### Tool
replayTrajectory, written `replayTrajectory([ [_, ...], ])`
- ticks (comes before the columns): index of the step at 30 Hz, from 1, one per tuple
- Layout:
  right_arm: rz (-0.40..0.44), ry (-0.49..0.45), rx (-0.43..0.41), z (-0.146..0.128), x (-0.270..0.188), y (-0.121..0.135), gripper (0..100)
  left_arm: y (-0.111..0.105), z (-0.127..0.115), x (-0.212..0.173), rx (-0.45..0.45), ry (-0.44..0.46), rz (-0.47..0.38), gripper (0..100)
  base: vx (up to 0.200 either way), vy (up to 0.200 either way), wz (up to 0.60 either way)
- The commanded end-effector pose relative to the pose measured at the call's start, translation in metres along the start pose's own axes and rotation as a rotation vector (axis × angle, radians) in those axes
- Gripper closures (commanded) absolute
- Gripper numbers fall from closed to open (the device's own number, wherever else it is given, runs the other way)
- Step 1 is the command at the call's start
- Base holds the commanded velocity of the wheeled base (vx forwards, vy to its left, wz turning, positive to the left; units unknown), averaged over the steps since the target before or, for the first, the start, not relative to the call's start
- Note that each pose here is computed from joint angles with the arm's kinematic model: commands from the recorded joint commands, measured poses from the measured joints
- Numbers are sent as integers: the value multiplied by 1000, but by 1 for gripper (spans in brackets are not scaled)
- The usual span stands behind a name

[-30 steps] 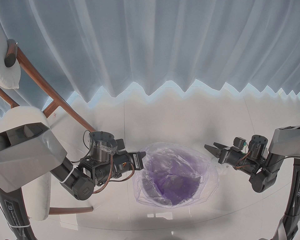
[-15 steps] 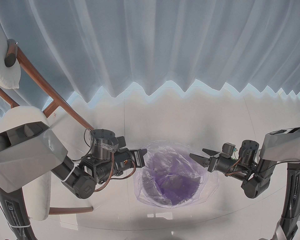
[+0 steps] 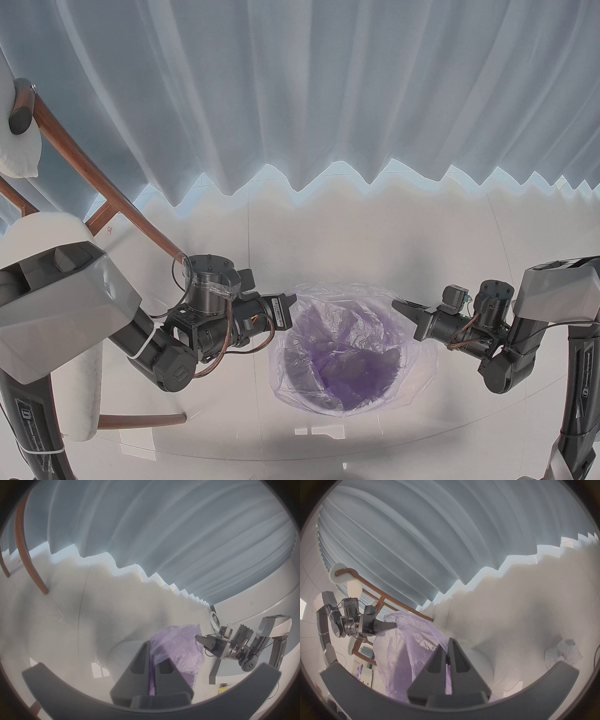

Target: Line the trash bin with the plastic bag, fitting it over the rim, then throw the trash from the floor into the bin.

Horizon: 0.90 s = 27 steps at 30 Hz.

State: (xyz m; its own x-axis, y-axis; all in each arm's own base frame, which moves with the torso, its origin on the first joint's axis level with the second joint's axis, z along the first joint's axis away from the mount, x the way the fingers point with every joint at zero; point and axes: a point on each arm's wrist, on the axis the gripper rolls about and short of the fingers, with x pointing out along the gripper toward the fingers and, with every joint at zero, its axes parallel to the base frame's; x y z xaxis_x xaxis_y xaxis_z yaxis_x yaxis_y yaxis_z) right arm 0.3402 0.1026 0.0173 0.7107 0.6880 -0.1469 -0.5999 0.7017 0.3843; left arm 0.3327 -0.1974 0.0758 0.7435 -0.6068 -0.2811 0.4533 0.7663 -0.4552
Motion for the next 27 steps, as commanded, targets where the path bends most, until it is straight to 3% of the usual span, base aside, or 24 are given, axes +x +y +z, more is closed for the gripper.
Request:
replayTrajectory([
  [1, -10, -72, 4, 18, 8, -12, 100, 6, 0, 5, -16, 17, -26, 100, 0, 0, 0],
  [5, -13, -85, 49, 25, 12, -16, 100, 11, 5, 6, -57, 25, -59, 100, 0, 0, 0],
  [9, -11, -103, 153, 35, 18, -19, 100, 14, 18, 12, -233, 44, -102, 100, 0, 0, 0],
  [13, -11, -105, 220, 35, 21, -23, 100, 26, 26, 14, -335, 55, -120, 100, 0, 0, 0],
  [23, -59, -9, 345, 12, 27, -35, 100, 53, 19, 28, -558, 71, -72, 100, 0, 0, 0],
  [27, -59, -15, 378, 13, 30, -37, 100, 62, 16, 29, -609, 85, -48, 100, 0, 0, 0],
])
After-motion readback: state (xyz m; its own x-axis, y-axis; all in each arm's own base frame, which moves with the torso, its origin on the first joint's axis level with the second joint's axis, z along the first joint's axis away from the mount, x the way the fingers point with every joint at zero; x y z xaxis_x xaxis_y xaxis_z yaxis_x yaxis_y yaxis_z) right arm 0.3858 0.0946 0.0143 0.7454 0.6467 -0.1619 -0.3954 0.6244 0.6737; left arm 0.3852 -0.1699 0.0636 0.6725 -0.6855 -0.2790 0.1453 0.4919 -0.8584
